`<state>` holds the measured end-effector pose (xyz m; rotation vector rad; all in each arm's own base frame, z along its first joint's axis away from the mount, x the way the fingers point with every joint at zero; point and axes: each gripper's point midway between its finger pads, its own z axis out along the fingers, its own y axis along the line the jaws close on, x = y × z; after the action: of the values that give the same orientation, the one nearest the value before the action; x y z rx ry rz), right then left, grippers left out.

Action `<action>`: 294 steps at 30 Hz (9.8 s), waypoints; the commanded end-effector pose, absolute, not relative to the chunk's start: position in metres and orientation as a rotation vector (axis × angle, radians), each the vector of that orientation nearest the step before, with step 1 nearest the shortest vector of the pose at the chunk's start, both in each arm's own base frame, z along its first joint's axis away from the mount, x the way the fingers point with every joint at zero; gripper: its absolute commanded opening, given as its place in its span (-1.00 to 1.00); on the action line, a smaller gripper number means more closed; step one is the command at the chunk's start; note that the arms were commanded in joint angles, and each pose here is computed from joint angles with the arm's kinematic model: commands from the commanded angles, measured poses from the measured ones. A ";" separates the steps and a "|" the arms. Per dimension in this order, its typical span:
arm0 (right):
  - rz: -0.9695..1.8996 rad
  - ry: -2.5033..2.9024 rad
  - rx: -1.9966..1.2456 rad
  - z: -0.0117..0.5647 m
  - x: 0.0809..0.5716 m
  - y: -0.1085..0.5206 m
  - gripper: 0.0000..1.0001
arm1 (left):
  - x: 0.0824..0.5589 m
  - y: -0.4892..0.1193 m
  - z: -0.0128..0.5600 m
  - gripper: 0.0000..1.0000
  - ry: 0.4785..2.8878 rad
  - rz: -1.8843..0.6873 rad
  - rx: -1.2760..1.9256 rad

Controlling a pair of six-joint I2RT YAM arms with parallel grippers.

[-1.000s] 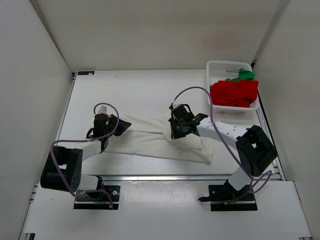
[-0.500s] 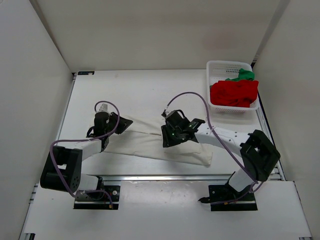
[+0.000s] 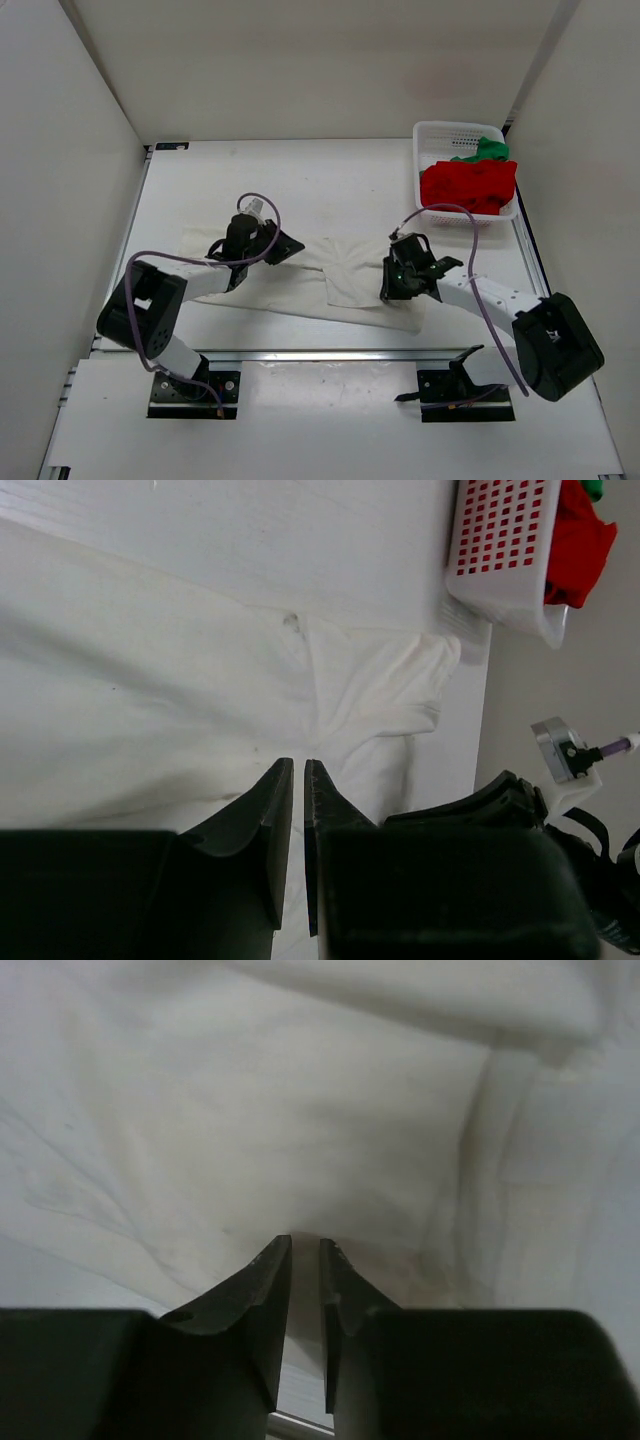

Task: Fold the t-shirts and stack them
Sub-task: Fold the other side of the tshirt into a rectangle, then rotate the tshirt 80 degrees

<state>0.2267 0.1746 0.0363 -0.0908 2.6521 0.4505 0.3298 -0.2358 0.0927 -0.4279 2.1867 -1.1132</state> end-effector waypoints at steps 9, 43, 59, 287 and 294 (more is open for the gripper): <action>0.472 2.577 0.005 0.039 0.200 0.154 -0.38 | 0.271 -0.298 0.072 -0.65 2.352 -1.153 -0.101; 0.507 2.507 0.403 0.009 0.181 0.101 -1.00 | 0.203 -0.309 0.056 -1.00 2.503 -1.199 -0.061; 0.500 2.416 0.366 0.042 0.206 0.098 -0.58 | 0.201 -0.286 0.037 -0.17 2.568 -1.203 -0.111; 1.057 2.438 -0.014 0.026 0.358 0.404 -0.99 | 0.292 -0.177 0.134 -0.14 2.308 -0.943 -0.016; 1.018 2.489 0.015 0.028 0.336 0.283 -1.00 | 0.278 -0.193 0.114 -0.13 2.374 -0.944 0.027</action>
<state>0.3321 0.3342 0.0226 0.0192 2.4913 1.0651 0.2841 -0.1861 0.1200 -0.0123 2.3624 -0.9521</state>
